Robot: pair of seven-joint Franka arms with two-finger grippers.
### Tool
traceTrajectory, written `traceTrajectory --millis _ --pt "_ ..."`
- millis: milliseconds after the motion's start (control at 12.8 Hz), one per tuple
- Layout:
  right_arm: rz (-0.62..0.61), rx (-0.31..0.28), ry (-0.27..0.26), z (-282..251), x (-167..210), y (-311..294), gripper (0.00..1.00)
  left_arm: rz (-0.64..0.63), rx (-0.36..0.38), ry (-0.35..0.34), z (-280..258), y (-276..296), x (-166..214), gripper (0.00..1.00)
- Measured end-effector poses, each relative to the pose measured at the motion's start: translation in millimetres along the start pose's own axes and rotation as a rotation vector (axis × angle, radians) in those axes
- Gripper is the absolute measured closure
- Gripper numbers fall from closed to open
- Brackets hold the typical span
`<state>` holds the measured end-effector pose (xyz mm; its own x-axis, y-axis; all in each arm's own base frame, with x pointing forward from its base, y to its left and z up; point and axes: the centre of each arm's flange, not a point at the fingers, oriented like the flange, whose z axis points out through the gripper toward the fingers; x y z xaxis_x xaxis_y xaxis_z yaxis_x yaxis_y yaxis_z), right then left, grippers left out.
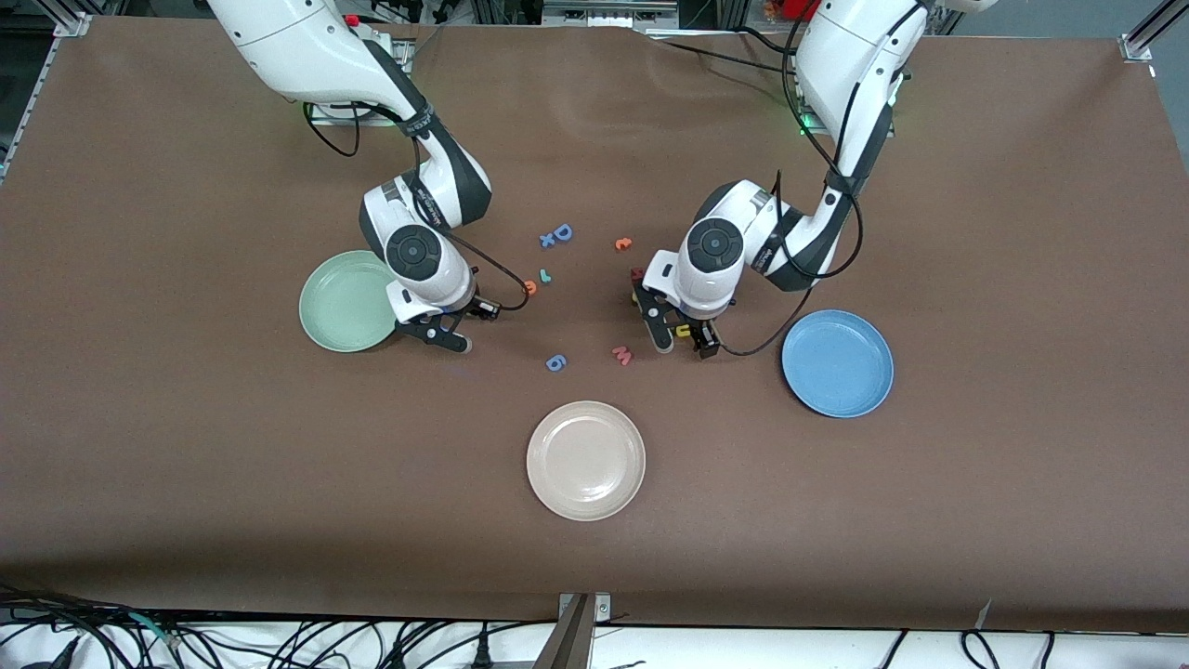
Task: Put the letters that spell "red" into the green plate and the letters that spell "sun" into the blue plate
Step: 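Grasp the teal 9 with the right gripper and yellow u with the left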
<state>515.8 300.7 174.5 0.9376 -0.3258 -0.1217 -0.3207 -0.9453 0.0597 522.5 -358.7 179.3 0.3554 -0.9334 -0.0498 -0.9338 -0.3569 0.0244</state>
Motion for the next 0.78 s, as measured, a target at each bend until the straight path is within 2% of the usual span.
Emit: traceTrajectory --millis 234,390,468,546,624,780 --pt "-0.005 0.001 0.001 0.4 0.0 0.1 0.53 0.04 0.033 0.005 5.3 2.0 2.4 0.13" --pt "-0.006 0.003 0.002 1.0 -0.1 -0.2 0.53 0.048 0.042 0.008 7.6 2.4 2.0 0.19" --pt "-0.006 -0.002 -0.002 3.8 -0.9 0.9 0.53 0.05 0.042 0.008 8.0 2.5 1.9 0.29" --pt "-0.005 -0.015 -0.014 12.2 -2.8 5.0 0.52 0.05 0.042 0.007 8.2 2.5 1.8 0.29" --pt "-0.004 -0.03 -0.027 23.2 -5.2 9.7 0.53 0.051 0.042 0.008 8.2 2.6 1.9 0.37" --pt "-0.002 -0.043 -0.04 37.4 -7.1 13.6 0.53 0.056 0.041 0.009 7.2 4.9 3.3 0.59"
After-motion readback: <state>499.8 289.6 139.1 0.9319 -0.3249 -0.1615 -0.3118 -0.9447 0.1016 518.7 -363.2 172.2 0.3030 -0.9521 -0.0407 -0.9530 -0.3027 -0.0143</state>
